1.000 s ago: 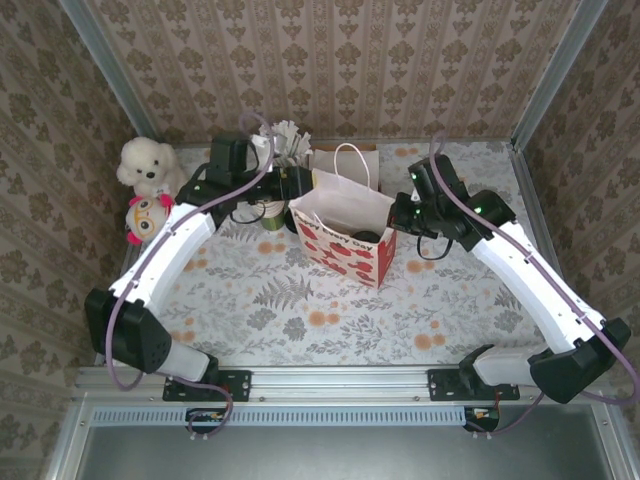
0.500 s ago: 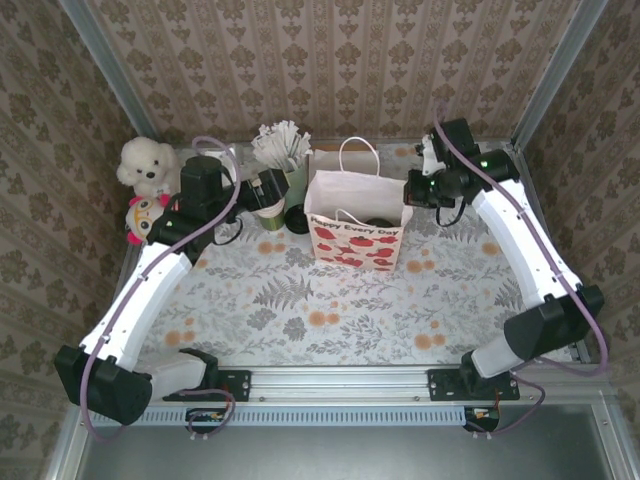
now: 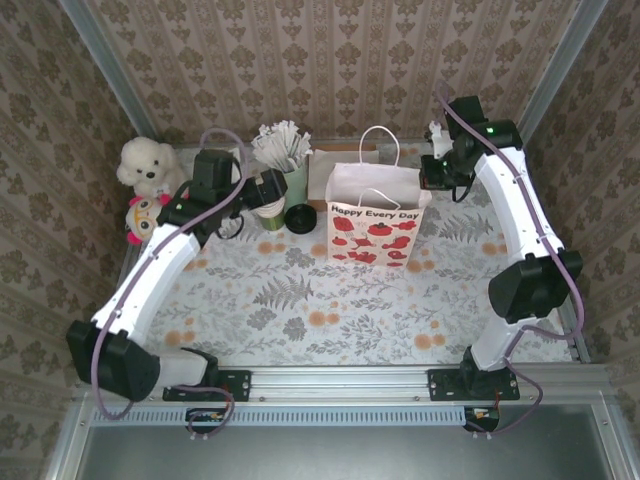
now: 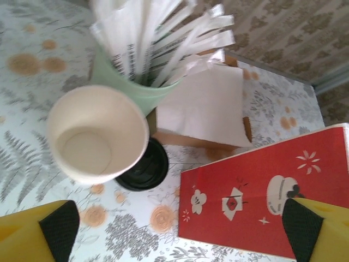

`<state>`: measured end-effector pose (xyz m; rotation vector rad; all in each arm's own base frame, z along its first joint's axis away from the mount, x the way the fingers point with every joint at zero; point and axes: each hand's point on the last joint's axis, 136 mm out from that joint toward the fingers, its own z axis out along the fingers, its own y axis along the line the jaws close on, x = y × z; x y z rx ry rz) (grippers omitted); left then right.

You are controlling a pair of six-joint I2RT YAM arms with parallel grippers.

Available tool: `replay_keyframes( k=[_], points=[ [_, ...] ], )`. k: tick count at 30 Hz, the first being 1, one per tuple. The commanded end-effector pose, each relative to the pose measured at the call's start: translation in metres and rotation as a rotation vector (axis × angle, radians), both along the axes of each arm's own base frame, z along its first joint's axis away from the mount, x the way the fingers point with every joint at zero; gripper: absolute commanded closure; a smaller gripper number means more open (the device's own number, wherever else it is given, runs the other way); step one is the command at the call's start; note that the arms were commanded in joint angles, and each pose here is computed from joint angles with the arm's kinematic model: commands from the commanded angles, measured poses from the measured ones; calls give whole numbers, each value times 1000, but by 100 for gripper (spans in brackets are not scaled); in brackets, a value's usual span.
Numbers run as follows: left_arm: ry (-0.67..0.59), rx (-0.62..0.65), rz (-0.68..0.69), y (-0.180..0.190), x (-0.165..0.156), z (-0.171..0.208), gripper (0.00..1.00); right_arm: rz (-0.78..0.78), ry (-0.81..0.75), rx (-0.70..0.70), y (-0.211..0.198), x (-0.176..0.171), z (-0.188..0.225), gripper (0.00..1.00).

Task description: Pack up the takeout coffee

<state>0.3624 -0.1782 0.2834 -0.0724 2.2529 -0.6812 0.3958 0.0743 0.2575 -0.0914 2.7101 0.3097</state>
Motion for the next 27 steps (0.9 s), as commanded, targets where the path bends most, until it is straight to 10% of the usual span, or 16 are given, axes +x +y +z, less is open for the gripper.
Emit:
replay_keyframes(
  k=[1,3,14,21,27],
  points=[
    [-27,30,-123,-19,5,11,6,33,-12,-17,-5,6,4,100],
    [-34,48,-131,-23,15,11,12,46,-28,7,-1,10,8,98],
    [-224,147,-344,-18,65,2,51,-97,-416,17,-19,-9,91,1],
    [-369,160,-535,-36,79,-2,56,-234,-790,60,-41,-53,145,0],
    [-418,216,-598,-42,94,-24,60,-250,-799,46,-46,-70,141,0]
  ],
)
